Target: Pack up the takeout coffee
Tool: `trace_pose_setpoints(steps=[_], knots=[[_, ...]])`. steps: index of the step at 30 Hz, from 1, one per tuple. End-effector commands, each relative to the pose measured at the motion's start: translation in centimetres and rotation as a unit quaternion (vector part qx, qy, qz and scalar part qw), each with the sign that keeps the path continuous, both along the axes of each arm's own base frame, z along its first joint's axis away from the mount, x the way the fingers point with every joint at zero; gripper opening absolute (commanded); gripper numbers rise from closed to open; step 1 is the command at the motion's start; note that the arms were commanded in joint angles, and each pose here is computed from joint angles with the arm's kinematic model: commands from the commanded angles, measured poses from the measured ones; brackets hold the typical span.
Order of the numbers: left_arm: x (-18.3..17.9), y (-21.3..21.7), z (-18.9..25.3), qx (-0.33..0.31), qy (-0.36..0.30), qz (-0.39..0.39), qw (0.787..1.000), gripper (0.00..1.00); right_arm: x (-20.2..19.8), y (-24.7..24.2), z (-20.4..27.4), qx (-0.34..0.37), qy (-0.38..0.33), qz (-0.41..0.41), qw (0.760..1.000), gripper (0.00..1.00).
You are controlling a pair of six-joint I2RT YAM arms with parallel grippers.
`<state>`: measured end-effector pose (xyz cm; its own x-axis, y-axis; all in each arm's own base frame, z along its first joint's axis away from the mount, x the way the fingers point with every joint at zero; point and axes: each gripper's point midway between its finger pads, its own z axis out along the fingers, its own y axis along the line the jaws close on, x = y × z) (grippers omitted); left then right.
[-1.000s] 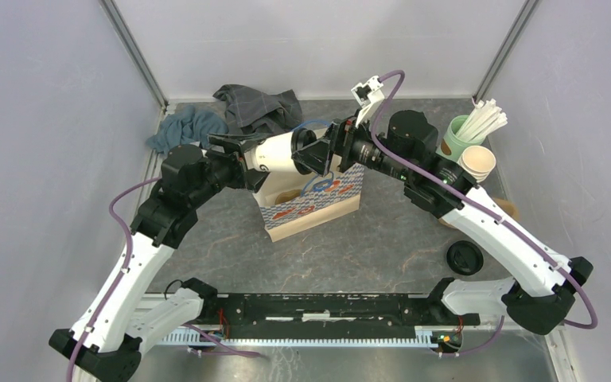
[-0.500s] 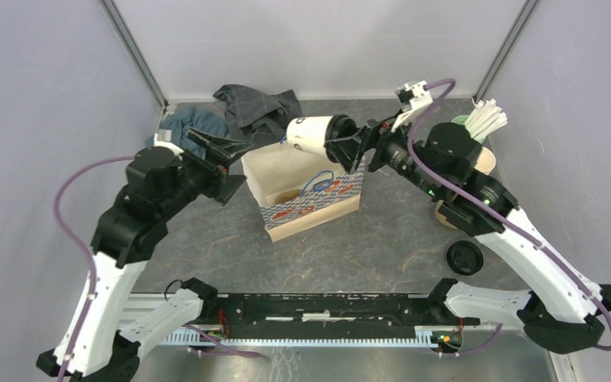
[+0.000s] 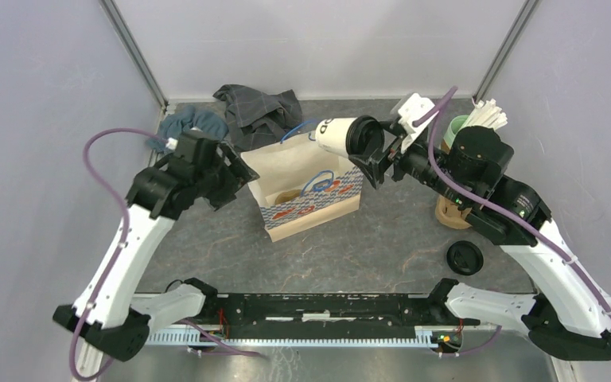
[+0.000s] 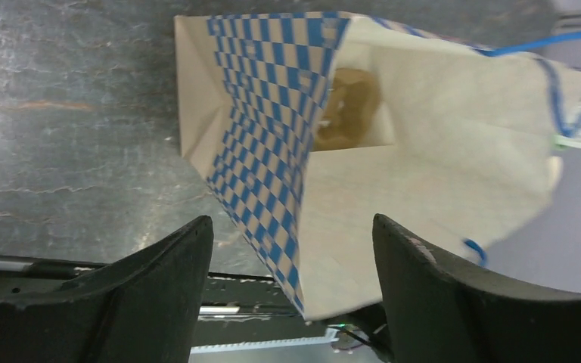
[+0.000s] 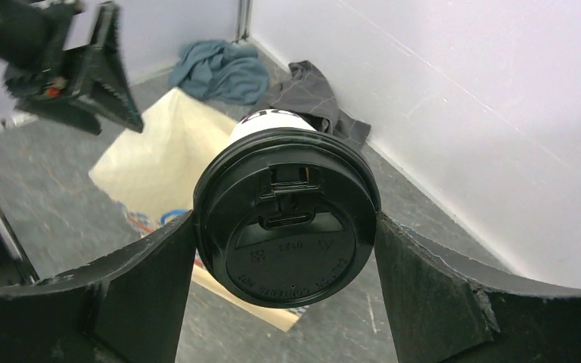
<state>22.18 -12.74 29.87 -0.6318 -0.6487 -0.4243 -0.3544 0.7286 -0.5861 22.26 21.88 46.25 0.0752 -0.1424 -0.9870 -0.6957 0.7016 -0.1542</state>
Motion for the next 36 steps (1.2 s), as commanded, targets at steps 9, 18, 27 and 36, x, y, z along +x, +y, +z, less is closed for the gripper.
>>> trace_pose_setpoints(steps=[9, 18, 27, 36], knots=[[5.1, -1.5, -3.6, 0.102, -0.034, -0.042, 0.993, 0.36, -2.5, -0.6, -1.5, -0.140, -0.075, 0.090, 0.983, 0.78], [5.4, -5.8, -2.0, 0.140, -0.132, -0.094, 0.977, 0.08, -3.5, 1.1, -1.8, -0.128, -0.060, 0.139, 0.980, 0.73], [6.0, -6.7, -0.1, 0.170, -0.262, -0.122, 0.942, 0.02, -2.7, 4.0, -3.1, -0.123, -0.014, 0.171, 0.977, 0.63], [5.8, -4.9, 0.3, 0.203, -0.359, -0.121, 0.903, 0.02, -1.6, 6.4, -5.1, -0.137, 0.019, 0.176, 0.975, 0.63]])
